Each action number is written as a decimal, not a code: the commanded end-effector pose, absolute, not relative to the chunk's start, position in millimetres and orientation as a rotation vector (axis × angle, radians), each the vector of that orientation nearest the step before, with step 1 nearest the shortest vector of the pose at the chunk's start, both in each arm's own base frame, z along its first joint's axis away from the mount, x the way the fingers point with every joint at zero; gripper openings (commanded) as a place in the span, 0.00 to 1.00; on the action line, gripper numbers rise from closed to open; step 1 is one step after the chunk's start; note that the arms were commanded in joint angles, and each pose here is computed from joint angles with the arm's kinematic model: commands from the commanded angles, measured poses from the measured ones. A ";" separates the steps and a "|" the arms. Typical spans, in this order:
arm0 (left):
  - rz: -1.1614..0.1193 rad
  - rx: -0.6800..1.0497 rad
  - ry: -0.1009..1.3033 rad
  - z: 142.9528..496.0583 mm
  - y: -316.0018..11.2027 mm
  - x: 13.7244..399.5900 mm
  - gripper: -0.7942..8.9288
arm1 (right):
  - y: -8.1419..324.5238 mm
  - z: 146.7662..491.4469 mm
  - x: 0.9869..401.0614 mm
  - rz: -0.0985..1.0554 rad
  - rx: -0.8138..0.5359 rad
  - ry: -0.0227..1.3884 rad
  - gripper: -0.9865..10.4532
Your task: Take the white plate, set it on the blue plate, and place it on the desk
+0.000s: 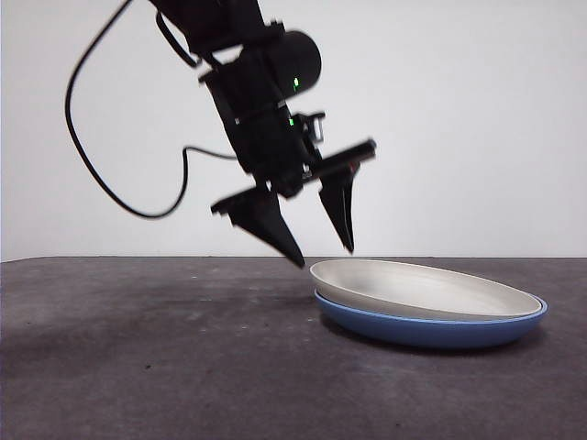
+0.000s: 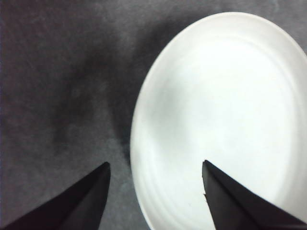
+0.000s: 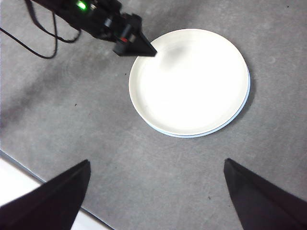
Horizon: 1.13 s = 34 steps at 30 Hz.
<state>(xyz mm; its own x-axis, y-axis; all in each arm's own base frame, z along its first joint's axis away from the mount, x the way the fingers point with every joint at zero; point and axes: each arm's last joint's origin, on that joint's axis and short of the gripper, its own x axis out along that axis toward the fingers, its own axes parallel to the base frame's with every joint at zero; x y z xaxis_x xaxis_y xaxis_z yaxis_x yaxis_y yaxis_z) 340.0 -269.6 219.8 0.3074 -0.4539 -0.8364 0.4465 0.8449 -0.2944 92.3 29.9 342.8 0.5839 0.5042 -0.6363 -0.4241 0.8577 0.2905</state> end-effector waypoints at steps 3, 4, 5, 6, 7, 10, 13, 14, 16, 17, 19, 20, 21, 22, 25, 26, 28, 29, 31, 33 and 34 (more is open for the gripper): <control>-0.659 0.010 0.966 279.8 -256.3 326.7 0.40 | 30.0 349.1 92.0 0.540 0.116 0.757 0.48; -0.667 0.018 0.945 291.0 -251.3 322.1 0.40 | 30.0 349.1 92.0 0.540 0.116 0.757 0.48; -0.666 0.025 0.923 302.3 -245.5 317.3 0.40 | 30.0 349.1 92.0 0.540 0.116 0.757 0.48; -0.663 0.035 0.904 311.6 -240.6 312.9 0.40 | 29.9 349.1 92.1 0.540 0.116 0.757 0.48; -0.665 0.043 0.882 322.5 -234.3 307.7 0.40 | 29.9 349.1 92.1 0.540 0.116 0.757 0.48; -0.671 0.054 0.834 349.4 -215.6 292.8 0.40 | 29.5 348.9 92.3 0.523 0.109 0.756 0.48; -0.661 0.055 0.811 368.5 -196.2 277.6 0.40 | 29.2 348.9 92.4 0.512 0.105 0.756 0.48; -0.661 0.064 0.802 373.7 -189.2 271.9 0.40 | 29.2 348.8 92.4 0.512 0.105 0.756 0.48; -0.656 0.073 0.784 380.5 -176.7 262.0 0.40 | 29.2 348.8 92.4 0.512 0.105 0.756 0.48; -0.652 0.072 0.776 382.4 -170.3 256.5 0.40 | 29.2 348.9 92.4 0.512 0.105 0.756 0.48; -0.655 0.063 0.780 380.7 -158.9 245.8 0.40 | 29.2 348.9 92.4 0.512 0.105 0.756 0.48; -0.657 0.058 0.787 377.6 -152.7 239.3 0.40 | 29.2 348.8 92.5 0.512 0.105 0.756 0.48; -0.663 0.052 0.796 373.7 -147.7 233.5 0.40 | 29.3 348.7 92.8 0.512 0.105 0.758 0.48; -0.679 0.043 0.807 368.9 -142.2 226.0 0.40 | 29.5 348.5 93.6 0.511 0.106 0.761 0.48; -0.735 0.024 0.829 354.6 -129.4 203.2 0.40 | 29.9 347.8 95.5 0.511 0.106 0.769 0.48; -0.776 0.016 0.837 348.5 -124.0 191.7 0.40 | 29.9 347.8 95.6 0.510 0.107 0.770 0.48; -0.866 -0.009 0.840 341.0 -114.2 170.4 0.40 | 30.4 347.1 97.5 0.510 0.110 0.780 0.48; -0.903 -0.024 0.842 340.4 -110.4 162.0 0.40 | 30.3 346.9 97.5 0.509 0.114 0.784 0.48; -0.940 -0.025 0.826 345.8 -103.8 149.1 0.40 | 30.7 346.1 99.0 0.508 0.120 0.796 0.48; -0.947 -0.022 0.796 350.1 -100.5 143.3 0.40 | 31.0 345.5 100.3 0.506 0.123 0.803 0.48; -0.950 -0.021 0.782 351.9 -99.1 141.0 0.40 | 31.2 345.1 101.4 0.505 0.125 0.808 0.48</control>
